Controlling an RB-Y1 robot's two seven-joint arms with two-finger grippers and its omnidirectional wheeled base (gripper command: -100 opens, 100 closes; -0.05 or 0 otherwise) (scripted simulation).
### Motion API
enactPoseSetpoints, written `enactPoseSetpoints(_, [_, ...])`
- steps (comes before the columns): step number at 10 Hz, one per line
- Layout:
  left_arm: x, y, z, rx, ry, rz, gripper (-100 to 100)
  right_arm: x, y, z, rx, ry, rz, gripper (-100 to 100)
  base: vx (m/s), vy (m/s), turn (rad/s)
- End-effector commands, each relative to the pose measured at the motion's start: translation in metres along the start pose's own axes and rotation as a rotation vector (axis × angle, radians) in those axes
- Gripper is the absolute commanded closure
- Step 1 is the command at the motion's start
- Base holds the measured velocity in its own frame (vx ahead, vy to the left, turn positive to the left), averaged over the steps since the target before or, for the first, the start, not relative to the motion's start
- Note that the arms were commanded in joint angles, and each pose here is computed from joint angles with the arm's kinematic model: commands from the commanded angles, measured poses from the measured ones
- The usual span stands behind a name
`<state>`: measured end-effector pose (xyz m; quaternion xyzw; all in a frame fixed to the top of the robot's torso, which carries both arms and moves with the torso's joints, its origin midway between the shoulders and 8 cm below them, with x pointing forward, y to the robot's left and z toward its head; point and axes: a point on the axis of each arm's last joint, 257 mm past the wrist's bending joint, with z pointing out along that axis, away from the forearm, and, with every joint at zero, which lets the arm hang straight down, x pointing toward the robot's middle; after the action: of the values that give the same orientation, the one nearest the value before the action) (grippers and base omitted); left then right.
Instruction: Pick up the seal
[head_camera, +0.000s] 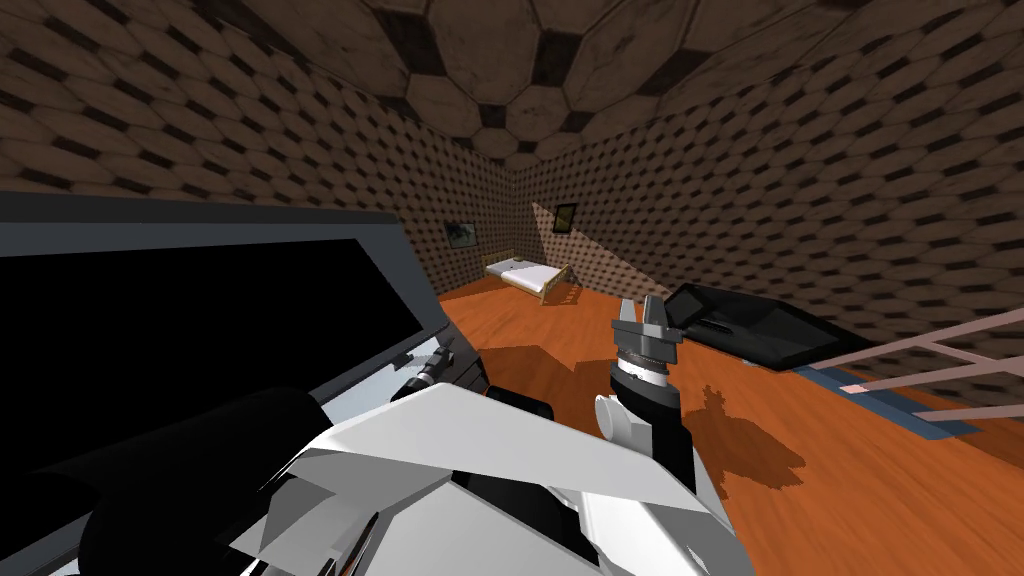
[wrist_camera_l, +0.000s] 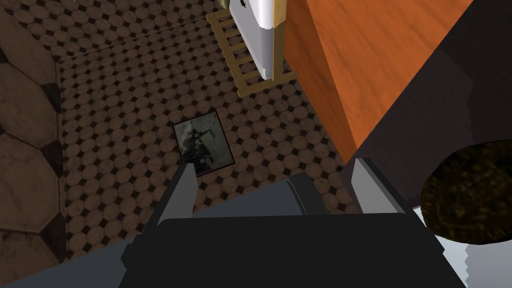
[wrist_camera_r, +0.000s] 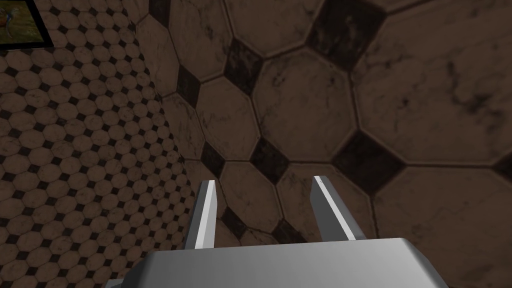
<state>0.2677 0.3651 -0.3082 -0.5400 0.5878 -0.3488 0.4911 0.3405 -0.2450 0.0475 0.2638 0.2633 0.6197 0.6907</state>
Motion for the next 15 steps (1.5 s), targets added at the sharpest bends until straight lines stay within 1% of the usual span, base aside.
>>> enactPoseSetpoints(1, [-0.009,0.041,-0.02,-0.121,-0.013,-0.006,-100,0.0,0.0,0.0,0.0,0.0,0.0,0,0.101,-0.01,-0.24])
enactPoseSetpoints(2, [-0.018,0.071,-0.037,-0.205,-0.025,-0.01,-100,0.0,0.0,0.0,0.0,0.0,0.0,0,0.119,0.013,-0.192])
enactPoseSetpoints(4, [-0.018,0.073,-0.038,-0.214,-0.027,-0.01,-100,0.0,0.0,0.0,0.0,0.0,0.0,0,0.062,0.007,-0.029])
enactPoseSetpoints(6, [-0.037,0.127,-0.077,-0.376,-0.057,-0.018,-100,0.0,0.0,0.0,0.0,0.0,0.0,0,0.071,-0.005,-0.187])
enactPoseSetpoints(7, [-0.037,0.127,-0.077,-0.376,-0.057,-0.018,-100,0.0,0.0,0.0,0.0,0.0,0.0,0,0.07,0.005,-0.067])
enactPoseSetpoints(9, [-0.056,0.172,-0.12,-0.526,-0.094,-0.026,-100,0.0,0.0,0.0,0.0,0.0,0.0,0,0.081,0.002,-0.161])
enactPoseSetpoints(10, [-0.056,0.172,-0.12,-0.526,-0.094,-0.026,-100,0.0,0.0,0.0,0.0,0.0,0.0,0,0.061,0.023,-0.073])
enactPoseSetpoints(12, [-0.075,0.208,-0.164,-0.658,-0.135,-0.033,-100,0.0,0.0,0.0,0.0,0.0,0.0,0,0.079,0.03,-0.151])
enactPoseSetpoints(14, [-0.093,0.234,-0.205,-0.769,-0.178,-0.04,-100,0.0,0.0,0.0,0.0,0.0,0.0,0,0.102,0.024,-0.21])
enactPoseSetpoints(15, [-0.101,0.244,-0.223,-0.817,-0.199,-0.043,-100,0.0,0.0,0.0,0.0,0.0,0.0,0,0.114,0.047,-0.174])
